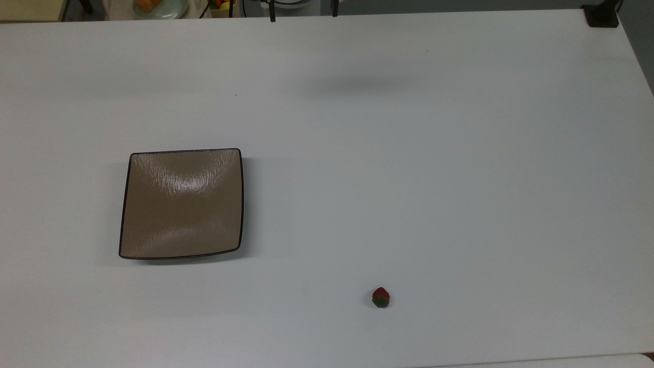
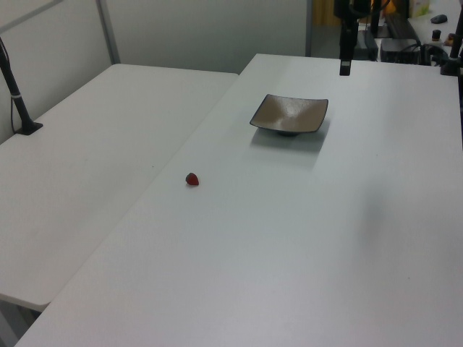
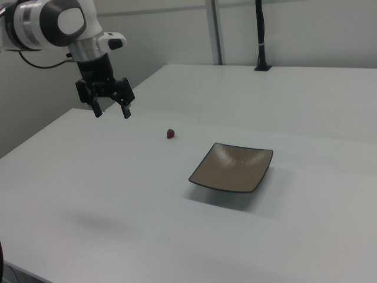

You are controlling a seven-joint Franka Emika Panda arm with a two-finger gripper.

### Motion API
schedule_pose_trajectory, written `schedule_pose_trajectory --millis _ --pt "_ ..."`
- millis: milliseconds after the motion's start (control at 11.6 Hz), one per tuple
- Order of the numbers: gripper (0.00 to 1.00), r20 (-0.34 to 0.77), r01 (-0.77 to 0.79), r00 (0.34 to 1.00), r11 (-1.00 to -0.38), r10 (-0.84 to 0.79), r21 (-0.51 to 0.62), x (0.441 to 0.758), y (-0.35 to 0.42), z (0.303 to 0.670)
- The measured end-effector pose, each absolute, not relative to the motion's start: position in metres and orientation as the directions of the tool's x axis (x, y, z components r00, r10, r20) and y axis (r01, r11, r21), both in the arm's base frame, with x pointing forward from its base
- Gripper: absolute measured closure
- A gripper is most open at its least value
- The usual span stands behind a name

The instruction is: Strawberries on a ceramic plate

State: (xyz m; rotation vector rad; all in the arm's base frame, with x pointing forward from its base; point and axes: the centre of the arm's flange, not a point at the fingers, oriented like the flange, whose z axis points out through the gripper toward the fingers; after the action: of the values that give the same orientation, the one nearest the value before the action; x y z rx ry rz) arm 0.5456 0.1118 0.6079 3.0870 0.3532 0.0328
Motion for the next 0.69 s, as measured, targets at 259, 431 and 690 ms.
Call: schedule_pose_trajectory --millis 259,431,690 --pt "0.0 0.017 0.223 0.974 -0.974 0.224 0.036 0.5459 0.1107 0.6077" --pt "0.0 0.017 0.222 0.975 -0.974 0.223 0.036 0.5461 0.1099 0.6074" --pt "0.0 0.016 0.222 0.975 -0.974 0.222 0.036 0.5462 0.1098 0.6073"
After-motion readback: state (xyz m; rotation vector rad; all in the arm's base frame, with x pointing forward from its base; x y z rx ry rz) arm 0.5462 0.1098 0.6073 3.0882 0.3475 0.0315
